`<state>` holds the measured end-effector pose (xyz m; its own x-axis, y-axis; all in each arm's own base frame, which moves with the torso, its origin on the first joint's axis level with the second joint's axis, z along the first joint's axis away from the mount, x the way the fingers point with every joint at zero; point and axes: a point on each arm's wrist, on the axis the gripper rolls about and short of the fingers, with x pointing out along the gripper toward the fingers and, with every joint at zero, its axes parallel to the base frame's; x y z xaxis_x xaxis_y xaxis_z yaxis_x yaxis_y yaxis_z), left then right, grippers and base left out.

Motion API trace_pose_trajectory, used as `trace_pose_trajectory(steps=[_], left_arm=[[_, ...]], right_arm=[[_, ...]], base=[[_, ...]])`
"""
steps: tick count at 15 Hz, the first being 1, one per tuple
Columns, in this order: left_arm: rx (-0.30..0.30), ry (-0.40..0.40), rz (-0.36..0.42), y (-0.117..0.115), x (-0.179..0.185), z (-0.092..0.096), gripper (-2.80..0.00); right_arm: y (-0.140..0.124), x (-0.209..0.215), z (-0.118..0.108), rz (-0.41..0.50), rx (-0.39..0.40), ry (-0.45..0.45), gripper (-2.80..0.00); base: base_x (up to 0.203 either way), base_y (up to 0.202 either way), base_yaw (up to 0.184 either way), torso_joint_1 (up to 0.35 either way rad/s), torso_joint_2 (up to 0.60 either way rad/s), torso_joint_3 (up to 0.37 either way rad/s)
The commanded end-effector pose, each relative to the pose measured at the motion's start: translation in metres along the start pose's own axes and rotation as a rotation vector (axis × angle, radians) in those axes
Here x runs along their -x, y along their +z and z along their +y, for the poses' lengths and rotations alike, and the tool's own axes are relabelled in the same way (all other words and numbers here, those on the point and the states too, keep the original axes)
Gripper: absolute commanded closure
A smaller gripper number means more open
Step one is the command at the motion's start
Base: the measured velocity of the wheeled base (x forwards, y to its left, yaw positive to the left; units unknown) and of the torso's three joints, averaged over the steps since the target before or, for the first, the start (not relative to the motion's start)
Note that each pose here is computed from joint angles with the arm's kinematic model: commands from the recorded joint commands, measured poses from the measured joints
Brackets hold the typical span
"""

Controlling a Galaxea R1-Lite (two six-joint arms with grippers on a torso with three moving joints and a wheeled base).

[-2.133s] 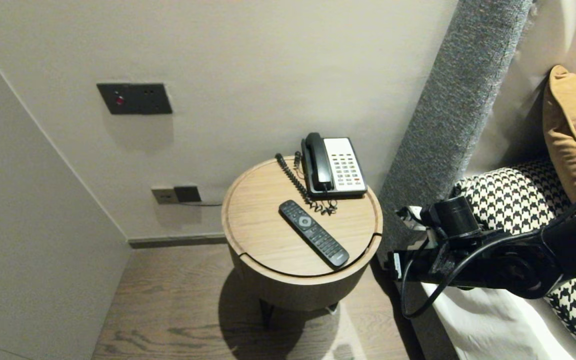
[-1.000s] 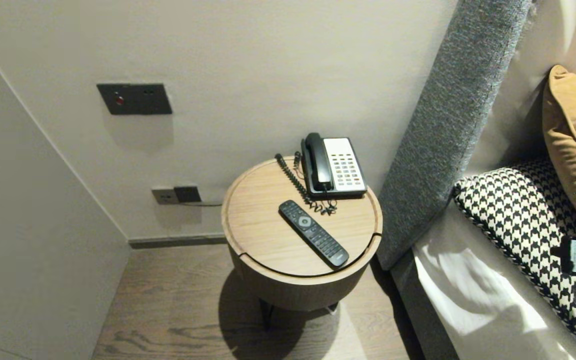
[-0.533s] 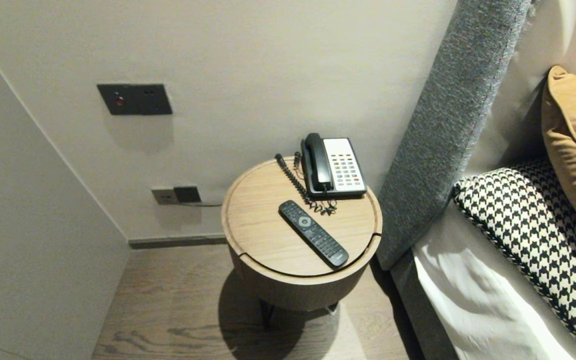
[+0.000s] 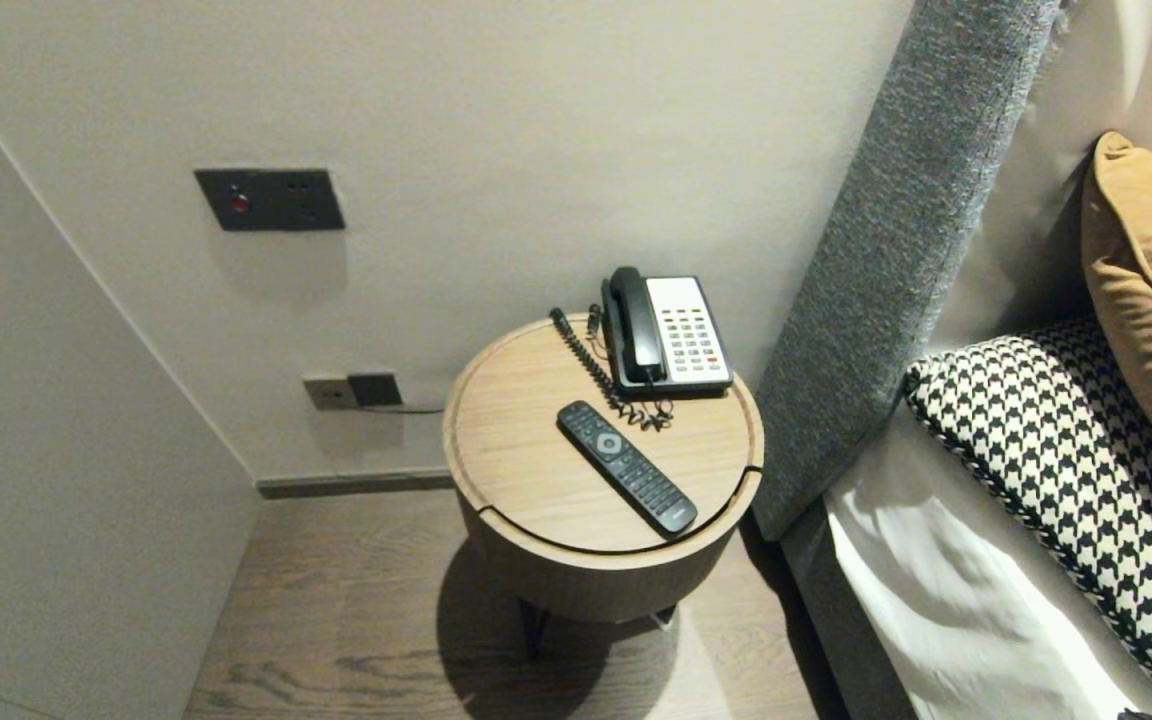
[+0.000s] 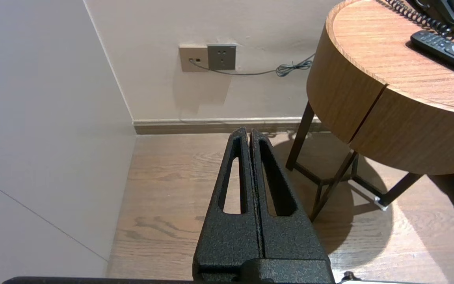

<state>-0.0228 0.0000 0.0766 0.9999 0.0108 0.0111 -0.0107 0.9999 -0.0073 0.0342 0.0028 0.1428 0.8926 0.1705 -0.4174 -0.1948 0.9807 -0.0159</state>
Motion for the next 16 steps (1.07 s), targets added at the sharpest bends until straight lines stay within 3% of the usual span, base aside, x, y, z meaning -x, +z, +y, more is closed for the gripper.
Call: trace_pose_trajectory(steps=[1, 4, 7, 9, 12, 14, 16], left_arm=[[0.0, 0.001, -0.002, 0.0, 0.0, 0.0, 0.0], [0.0, 0.001, -0.001, 0.0, 0.0, 0.0, 0.0], [0.0, 0.001, 0.0, 0.0, 0.0, 0.0, 0.0], [0.0, 0.001, -0.002, 0.0, 0.0, 0.0, 0.0], [0.0, 0.001, 0.0, 0.0, 0.0, 0.0, 0.0], [0.0, 0.001, -0.001, 0.0, 0.0, 0.0, 0.0], [0.0, 0.001, -0.001, 0.0, 0.0, 0.0, 0.0]], right_arm=[[-0.021, 0.003, 0.003, -0.022, 0.003, -0.016, 0.0], [-0.052, 0.007, 0.008, -0.059, 0.027, -0.004, 0.0], [-0.063, 0.012, 0.009, -0.119, 0.047, -0.052, 0.0], [-0.067, 0.018, 0.01, -0.19, 0.066, -0.062, 0.0], [-0.081, 0.028, 0.011, -0.327, 0.075, -0.149, 0.0], [-0.085, 0.028, 0.011, -0.342, 0.005, -0.173, 0.0], [-0.086, 0.027, 0.011, -0.331, -0.015, -0.175, 0.0]], base=[[0.0, 0.0, 0.0, 0.0, 0.0, 0.0], [0.0, 0.0, 0.0, 0.0, 0.0, 0.0], [0.0, 0.0, 0.0, 0.0, 0.0, 0.0], [0.0, 0.0, 0.0, 0.0, 0.0, 0.0], [0.0, 0.0, 0.0, 0.0, 0.0, 0.0], [0.0, 0.0, 0.0, 0.0, 0.0, 0.0], [0.0, 0.0, 0.0, 0.0, 0.0, 0.0]])
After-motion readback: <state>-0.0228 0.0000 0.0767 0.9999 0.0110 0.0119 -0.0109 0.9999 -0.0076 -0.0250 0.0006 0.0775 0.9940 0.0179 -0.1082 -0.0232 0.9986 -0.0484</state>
